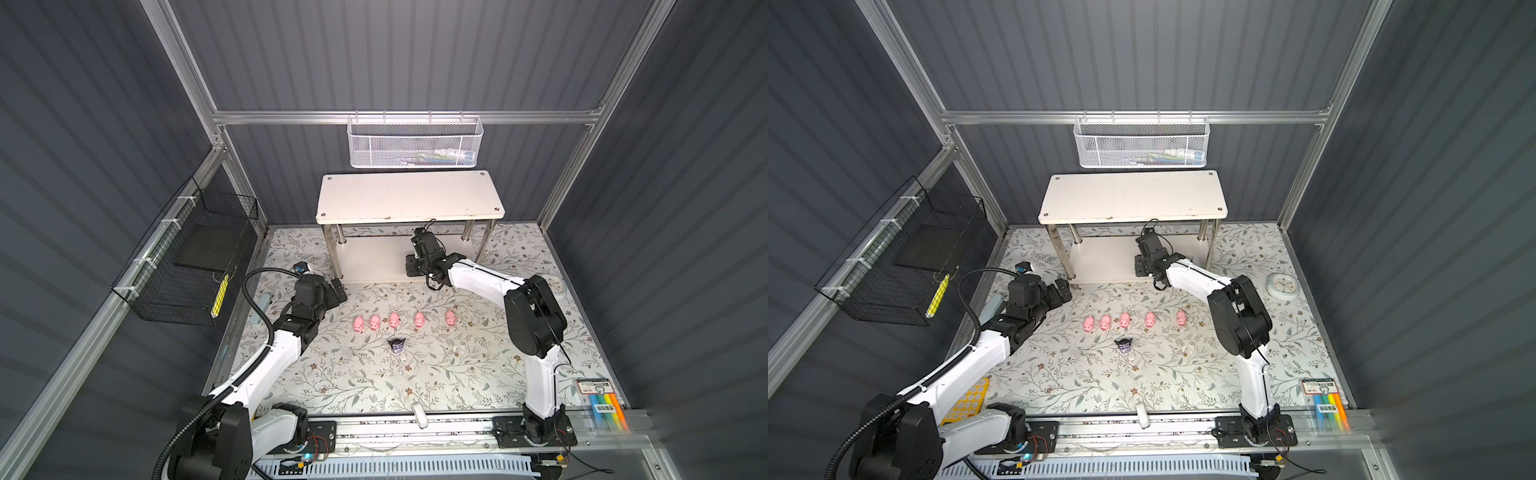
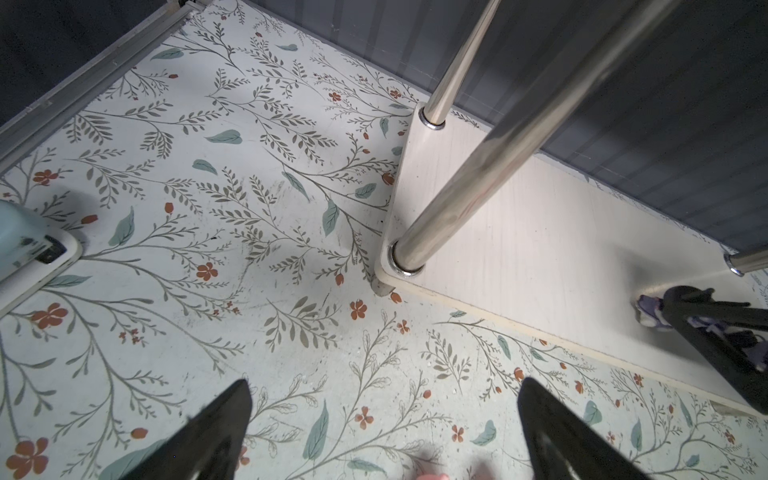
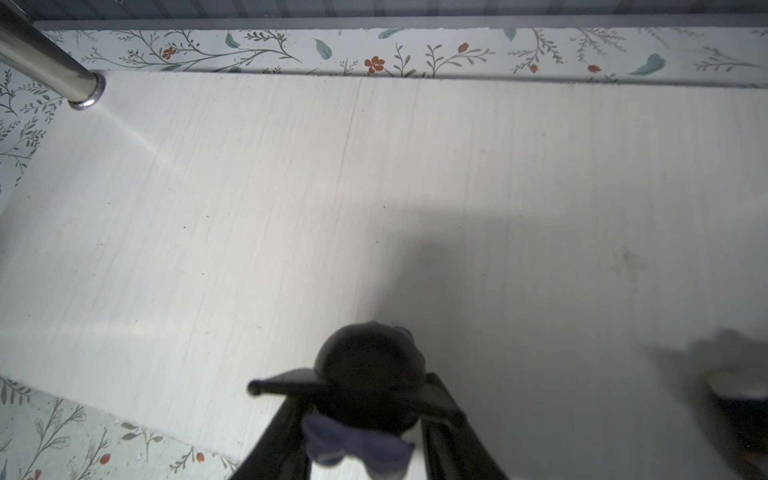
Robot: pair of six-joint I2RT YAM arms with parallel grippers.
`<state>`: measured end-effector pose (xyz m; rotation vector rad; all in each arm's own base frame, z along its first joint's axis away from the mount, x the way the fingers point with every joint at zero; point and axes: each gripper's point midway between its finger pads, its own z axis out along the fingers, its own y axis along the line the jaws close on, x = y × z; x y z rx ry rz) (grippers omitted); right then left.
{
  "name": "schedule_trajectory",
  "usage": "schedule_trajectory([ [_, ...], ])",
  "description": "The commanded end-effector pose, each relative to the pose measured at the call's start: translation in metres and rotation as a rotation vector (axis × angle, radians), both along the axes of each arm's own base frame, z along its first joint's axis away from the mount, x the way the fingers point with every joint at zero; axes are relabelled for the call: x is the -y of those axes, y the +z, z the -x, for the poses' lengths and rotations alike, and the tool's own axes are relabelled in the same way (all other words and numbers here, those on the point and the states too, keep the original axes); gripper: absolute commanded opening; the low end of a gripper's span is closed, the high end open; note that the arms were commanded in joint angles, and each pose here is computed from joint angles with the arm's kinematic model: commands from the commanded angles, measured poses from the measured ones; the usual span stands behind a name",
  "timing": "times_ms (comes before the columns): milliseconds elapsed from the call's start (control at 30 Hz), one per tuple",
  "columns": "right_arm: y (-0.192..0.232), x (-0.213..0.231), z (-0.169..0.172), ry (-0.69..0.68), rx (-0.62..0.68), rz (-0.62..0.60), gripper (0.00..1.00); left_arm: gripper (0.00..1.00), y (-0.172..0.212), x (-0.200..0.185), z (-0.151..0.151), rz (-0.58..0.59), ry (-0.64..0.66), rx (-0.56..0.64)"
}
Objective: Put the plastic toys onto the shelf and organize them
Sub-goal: 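Lower the black bow-tie toy onto the shelf top beside the purple toy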
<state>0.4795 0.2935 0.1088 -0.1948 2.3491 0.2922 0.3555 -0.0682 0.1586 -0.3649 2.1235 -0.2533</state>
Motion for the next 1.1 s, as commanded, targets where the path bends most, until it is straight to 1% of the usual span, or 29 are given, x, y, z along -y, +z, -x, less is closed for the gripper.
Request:
schedule_trajectory([
  [0, -0.002, -0.004, -0.004, -0.001, -0.005, -0.007, 0.41, 1.00, -0.007, 0.000, 0.000, -0.016, -0.002, -0.011],
  [267, -0.002, -0.003, -0.003, -0.001, -0.004, -0.007, 0.43, 1.00, -0.007, 0.000, 0.000, -0.016, -0.001, -0.012],
  [733, 0.018, 0.001, -0.002, -0.011, 0.037, -0.022, 0.55, 1.00, -0.008, 0.000, 0.000, -0.016, 0.001, -0.013],
  [900, 0.029, 0.003, 0.004, -0.009, 0.057, -0.045, 0.59, 1.00, -0.008, -0.001, 0.001, -0.016, 0.002, -0.013],
  [1067, 0.047, 0.006, 0.015, 0.001, 0.091, -0.093, 0.62, 1.00, -0.007, -0.001, 0.002, -0.017, 0.002, -0.012],
])
